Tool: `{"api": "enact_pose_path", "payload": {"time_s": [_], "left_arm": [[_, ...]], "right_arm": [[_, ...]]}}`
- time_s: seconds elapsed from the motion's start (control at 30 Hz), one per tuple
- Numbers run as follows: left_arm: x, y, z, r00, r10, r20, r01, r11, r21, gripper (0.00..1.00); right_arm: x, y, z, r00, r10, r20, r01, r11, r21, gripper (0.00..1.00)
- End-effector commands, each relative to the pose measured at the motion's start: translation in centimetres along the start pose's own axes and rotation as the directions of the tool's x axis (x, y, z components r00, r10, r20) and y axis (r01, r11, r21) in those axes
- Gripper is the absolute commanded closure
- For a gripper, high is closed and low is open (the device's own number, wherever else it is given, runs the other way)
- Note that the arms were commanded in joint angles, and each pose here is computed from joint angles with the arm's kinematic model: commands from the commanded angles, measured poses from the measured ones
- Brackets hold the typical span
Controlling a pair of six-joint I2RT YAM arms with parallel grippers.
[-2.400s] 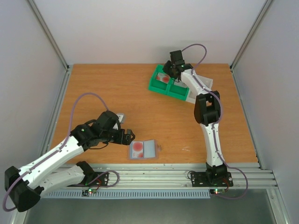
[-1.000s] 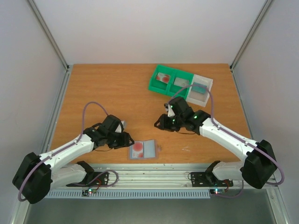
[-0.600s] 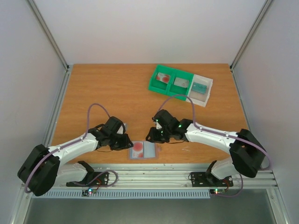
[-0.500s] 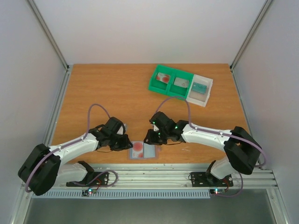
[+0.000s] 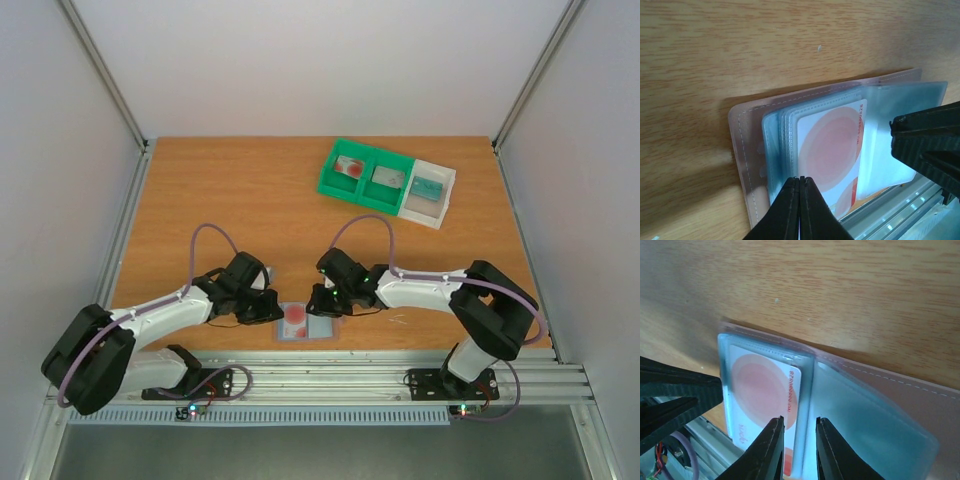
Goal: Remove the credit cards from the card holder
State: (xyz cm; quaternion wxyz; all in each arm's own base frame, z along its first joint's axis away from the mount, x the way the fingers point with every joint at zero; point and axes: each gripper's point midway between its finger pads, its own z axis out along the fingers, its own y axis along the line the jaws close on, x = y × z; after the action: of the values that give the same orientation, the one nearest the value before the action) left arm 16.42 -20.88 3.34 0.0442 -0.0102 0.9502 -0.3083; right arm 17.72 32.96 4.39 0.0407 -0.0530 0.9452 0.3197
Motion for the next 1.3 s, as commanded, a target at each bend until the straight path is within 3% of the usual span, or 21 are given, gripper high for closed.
{"api": "enact_pose_path", "payload": {"time_s": [0.0, 0.8, 0.97, 1.27], "left_arm": [[-0.4, 0.2, 0.4, 1.0, 0.019, 0.017, -0.019, 1.0, -0.001, 0.97], [-0.2, 1.5, 1.1, 1.0, 0.014, -0.003, -0.014, 0.998, -0.056, 0.97], [-0.2, 1.6, 1.1, 1.0, 0.013, -0.002, -0.013, 0.998, -0.064, 0.96], [-0.1, 2.0, 1.4, 1.0, 0.009, -0.012, -0.01, 0.997, -0.073, 0.95]], "right_arm": [[0.0, 0.4, 0.7, 1.0, 0.007, 0.001, -0.007, 1.0, -0.029, 0.8], [0.6, 0.1, 2.7, 0.999, 0.022, -0.038, -0.025, 0.997, -0.077, 0.88], [0.2, 0.2, 2.6, 1.0, 0.024, -0.015, -0.026, 0.996, -0.087, 0.99], [-0.1, -1.0, 1.0, 0.998, 0.048, 0.049, -0.044, 0.996, -0.076, 0.99]]}}
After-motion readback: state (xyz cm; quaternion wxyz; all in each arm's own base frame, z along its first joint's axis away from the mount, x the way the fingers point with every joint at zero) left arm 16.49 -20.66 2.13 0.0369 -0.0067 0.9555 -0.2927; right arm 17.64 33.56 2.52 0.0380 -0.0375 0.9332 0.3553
